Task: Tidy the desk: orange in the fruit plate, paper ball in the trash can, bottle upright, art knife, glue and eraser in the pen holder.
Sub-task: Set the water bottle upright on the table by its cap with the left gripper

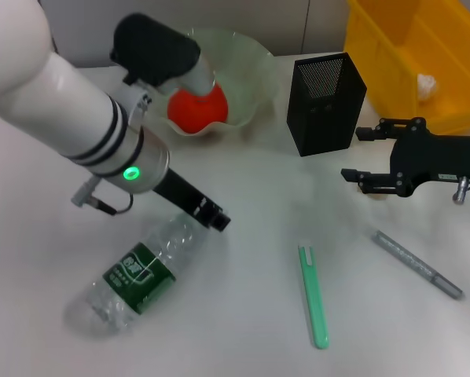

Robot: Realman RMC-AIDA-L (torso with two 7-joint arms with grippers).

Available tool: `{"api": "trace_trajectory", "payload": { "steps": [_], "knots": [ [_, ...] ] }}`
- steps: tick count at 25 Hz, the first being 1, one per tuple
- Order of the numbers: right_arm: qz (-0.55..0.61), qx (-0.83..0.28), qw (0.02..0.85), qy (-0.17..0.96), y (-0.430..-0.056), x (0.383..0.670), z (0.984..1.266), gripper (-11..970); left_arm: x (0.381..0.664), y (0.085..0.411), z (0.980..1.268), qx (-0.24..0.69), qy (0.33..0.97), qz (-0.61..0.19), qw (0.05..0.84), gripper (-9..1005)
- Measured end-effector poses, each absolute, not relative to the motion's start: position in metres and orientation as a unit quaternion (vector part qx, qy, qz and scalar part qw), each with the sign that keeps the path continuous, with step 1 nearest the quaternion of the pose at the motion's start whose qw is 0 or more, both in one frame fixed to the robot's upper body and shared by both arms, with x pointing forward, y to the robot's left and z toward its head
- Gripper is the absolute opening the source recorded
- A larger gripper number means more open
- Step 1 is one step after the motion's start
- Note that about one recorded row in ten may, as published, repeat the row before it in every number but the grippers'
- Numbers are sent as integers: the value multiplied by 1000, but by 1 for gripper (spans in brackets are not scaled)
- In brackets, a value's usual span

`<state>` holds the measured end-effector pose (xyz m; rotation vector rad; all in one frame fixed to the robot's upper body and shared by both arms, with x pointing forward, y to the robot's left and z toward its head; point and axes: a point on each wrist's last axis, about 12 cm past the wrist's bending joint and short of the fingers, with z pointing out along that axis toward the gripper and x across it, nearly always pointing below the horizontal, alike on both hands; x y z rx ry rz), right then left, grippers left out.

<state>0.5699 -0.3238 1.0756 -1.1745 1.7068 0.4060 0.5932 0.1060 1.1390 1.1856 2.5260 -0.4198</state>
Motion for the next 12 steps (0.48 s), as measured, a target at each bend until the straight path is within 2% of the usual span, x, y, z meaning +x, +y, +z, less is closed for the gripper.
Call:
{"api": "trace_trajectory", "payload": {
  "steps": [1, 12],
  "knots": [
    [169, -477, 494, 707, -324, 570, 1076, 706, 596, 109, 1153, 422, 878, -144, 176, 433],
    [189, -415, 496, 739, -328, 572, 1076, 705, 605, 129, 1185, 427, 869, -123, 217, 433]
  ]
}}
